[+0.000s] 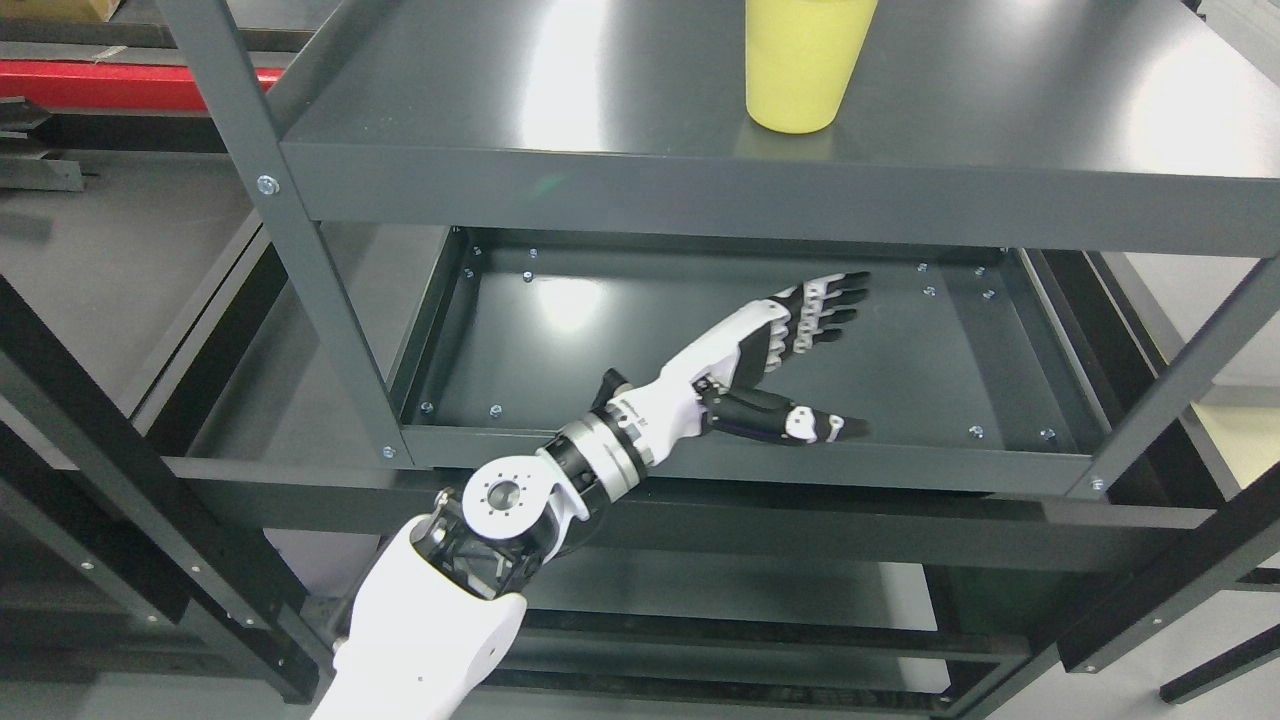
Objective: Place yellow IKEA cup on middle right shelf
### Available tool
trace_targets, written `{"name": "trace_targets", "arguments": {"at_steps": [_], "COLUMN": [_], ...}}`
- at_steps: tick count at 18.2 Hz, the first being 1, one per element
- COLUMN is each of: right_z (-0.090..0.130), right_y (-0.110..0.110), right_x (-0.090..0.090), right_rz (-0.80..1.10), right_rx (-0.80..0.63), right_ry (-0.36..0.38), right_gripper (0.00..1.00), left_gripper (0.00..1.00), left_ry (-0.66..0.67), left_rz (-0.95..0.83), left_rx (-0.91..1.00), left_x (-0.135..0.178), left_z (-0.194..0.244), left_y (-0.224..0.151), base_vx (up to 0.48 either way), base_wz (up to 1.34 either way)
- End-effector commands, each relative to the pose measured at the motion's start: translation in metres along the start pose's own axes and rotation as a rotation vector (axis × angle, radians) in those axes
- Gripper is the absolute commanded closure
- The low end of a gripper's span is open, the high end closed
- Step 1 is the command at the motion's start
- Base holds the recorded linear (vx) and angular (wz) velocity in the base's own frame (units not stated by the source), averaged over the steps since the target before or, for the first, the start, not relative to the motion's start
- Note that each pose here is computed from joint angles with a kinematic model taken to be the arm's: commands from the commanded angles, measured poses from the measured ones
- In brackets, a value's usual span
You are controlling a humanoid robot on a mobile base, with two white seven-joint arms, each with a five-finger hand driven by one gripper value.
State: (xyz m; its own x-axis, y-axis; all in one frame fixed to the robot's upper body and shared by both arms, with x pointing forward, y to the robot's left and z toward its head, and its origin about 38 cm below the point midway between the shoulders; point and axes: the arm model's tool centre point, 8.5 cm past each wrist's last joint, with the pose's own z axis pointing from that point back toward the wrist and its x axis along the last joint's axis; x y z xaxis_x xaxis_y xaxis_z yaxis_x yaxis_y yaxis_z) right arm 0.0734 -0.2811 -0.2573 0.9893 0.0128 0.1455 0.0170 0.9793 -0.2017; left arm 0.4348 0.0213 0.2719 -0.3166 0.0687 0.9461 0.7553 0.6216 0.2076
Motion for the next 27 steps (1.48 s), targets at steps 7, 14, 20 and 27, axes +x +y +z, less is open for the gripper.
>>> {"name": "trace_targets", "arguments": {"at_steps": [7,14,20,27], "right_z": [-0.001,-0.001,-0.001,-0.001], "right_y": [-0.01,-0.01,-0.01,-0.01], "right_x": [-0.009,-0.009,-0.009,-0.009], "right_rz": [-0.003,-0.003,-0.003,-0.003], "right_rx": [-0.012,-0.012,-0.012,-0.012], "right_ry": [0.015,0.015,0.015,0.015], "right_gripper": [0.01,0.01,0.01,0.01], "left_gripper": [0.01,0.01,0.02,0.02], "left_ry": [-0.029,-0.027,-0.03,-0.009], "left_rz": [-0.077,-0.087,-0.096,-0.081], "left_rx": [0.454,0.584,0.635,0.616], "left_x": [-0.027,-0.026,-0.023,-0.029], "left_z": [0.113,0.137,0.149,0.145], "left_y": [0.055,0.066,0.081,0.074], "base_vx": [0.0,0.0,0.0,0.0], "base_wz": [0.0,0.0,0.0,0.0]}}
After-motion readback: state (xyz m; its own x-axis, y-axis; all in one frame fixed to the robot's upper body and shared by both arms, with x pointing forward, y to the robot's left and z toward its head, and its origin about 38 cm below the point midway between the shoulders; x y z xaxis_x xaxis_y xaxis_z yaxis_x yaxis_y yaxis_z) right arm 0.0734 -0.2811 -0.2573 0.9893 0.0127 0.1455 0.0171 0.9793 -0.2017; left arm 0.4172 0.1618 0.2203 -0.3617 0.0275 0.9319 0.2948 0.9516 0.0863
